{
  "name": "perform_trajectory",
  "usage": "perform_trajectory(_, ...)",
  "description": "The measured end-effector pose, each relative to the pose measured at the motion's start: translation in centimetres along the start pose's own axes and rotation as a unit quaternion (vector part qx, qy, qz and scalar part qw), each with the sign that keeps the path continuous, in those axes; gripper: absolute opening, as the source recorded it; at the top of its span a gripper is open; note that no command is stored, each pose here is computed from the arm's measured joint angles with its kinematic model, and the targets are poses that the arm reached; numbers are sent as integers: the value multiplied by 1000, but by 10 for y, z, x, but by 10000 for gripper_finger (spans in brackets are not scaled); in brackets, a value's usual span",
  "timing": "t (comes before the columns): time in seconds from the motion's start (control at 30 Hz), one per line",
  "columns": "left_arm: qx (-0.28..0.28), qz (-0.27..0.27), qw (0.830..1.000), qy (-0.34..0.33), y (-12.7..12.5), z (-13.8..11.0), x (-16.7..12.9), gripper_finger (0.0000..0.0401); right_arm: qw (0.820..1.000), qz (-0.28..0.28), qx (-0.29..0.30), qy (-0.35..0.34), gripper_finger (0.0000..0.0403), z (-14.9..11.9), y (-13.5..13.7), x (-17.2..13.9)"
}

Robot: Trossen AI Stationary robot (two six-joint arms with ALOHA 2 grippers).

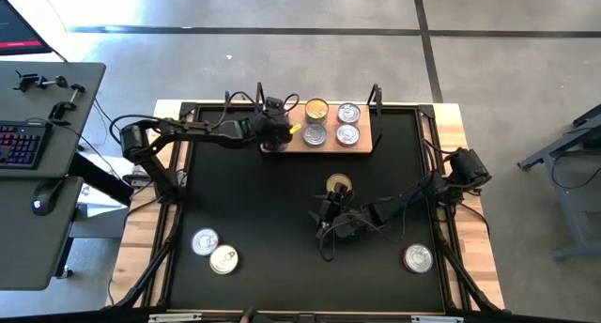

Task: Stack canned seafood by type on shelf
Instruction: Stack the right blue canned tuna on the upper left canned tuna, then stack the green canned tuna on the bottom green canned tuna

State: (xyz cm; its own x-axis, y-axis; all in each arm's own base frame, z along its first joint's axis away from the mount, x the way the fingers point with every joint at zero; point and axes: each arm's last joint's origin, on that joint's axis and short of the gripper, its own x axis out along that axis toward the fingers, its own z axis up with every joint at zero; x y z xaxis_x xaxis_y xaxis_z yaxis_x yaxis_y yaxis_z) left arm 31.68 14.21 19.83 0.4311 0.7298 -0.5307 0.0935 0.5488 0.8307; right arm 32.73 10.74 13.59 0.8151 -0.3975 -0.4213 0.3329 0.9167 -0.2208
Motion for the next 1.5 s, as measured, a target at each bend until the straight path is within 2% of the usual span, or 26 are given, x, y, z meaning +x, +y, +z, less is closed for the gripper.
perform_trajectory(0.57, -27, -3, 1000, -16, 4, -1, 1, 292, 1000, 0, 1, 0, 227, 0, 0, 0)
perform_trajectory(0.77, -43, 25, 997, -55, 5, 13, -8, 292, 1000, -2, 8, -9, 227, 2, 0, 0)
perform_trajectory(0.87, -73, 36, 992, -99, 11, 21, -20, 292, 1000, 5, -8, -13, 227, 3, 1, 0)
perform_trajectory(1.0, -130, 32, 977, -167, 19, 33, -46, 292, 1000, 5, -22, -15, 227, 10, -3, -6)
perform_trajectory(1.07, -172, 14, 965, -198, 21, 37, -63, 292, 1000, 10, -19, -21, 227, 19, -7, -15)
perform_trajectory(1.13, -209, -40, 946, -246, 20, 42, -83, 292, 999, 21, -21, -17, 227, 27, -10, -28)
perform_trajectory(1.2, -230, -112, 918, -302, 13, 47, -103, 292, 998, 48, -31, -1, 227, 32, -14, -42)
perform_trajectory(1.27, -235, -166, 894, -345, 1, 52, -122, 292, 997, 72, -28, 16, 227, 36, -18, -59)
perform_trajectory(1.3, -231, -181, 888, -355, -8, 54, -131, 292, 996, 79, -23, 24, 227, 37, -20, -67)
perform_trajectory(1.4, -211, -197, 882, -371, -31, 60, -158, 292, 994, 96, -6, 46, 227, 41, -28, -93)
perform_trajectory(1.5, -215, -196, 880, -376, -52, 62, -186, 292, 991, 114, 22, 60, 227, 44, -35, -115)
